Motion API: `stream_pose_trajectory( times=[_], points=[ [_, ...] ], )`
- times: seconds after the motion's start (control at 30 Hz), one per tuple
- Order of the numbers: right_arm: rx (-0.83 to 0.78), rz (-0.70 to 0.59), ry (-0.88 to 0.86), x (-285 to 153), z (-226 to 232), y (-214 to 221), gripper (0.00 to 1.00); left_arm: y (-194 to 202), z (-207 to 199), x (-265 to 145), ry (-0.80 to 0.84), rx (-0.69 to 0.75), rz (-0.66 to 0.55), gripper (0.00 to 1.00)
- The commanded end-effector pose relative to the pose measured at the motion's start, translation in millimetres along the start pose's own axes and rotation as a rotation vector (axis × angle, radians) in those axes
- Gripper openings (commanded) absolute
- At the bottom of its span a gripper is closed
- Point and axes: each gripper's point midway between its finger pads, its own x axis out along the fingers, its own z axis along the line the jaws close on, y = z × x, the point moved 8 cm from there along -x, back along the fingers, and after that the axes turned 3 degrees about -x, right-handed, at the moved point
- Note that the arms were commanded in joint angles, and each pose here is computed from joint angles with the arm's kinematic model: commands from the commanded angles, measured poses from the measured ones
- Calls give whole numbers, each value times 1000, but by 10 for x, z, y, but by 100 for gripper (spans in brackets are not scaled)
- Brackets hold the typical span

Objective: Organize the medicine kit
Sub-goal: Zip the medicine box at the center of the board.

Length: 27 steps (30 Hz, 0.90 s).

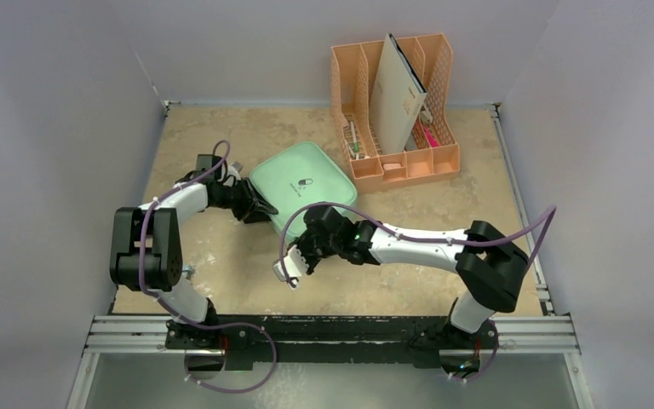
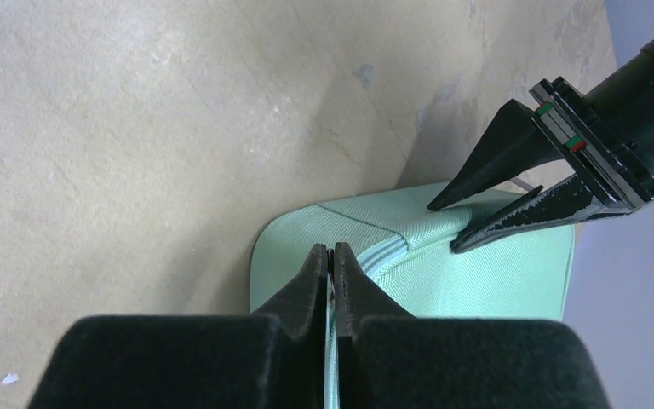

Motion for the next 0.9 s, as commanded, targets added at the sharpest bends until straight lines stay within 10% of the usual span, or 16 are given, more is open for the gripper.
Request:
stream_pose_trajectory(
  times=[0.0, 0.17, 0.33, 0.87],
  points=[
    [84, 123, -230, -223, 500, 119, 0, -210, 412, 57, -266, 29, -183, 23],
    [119, 168, -201, -305, 540, 146, 24, -246, 411, 75, -276, 33, -173, 23],
    [155, 243, -98, -332, 415, 192, 27, -234, 302, 10, -233, 47, -189, 24],
    [1083, -107, 439, -510, 18, -314, 46, -39, -50, -214, -20, 118, -153, 30]
  ],
)
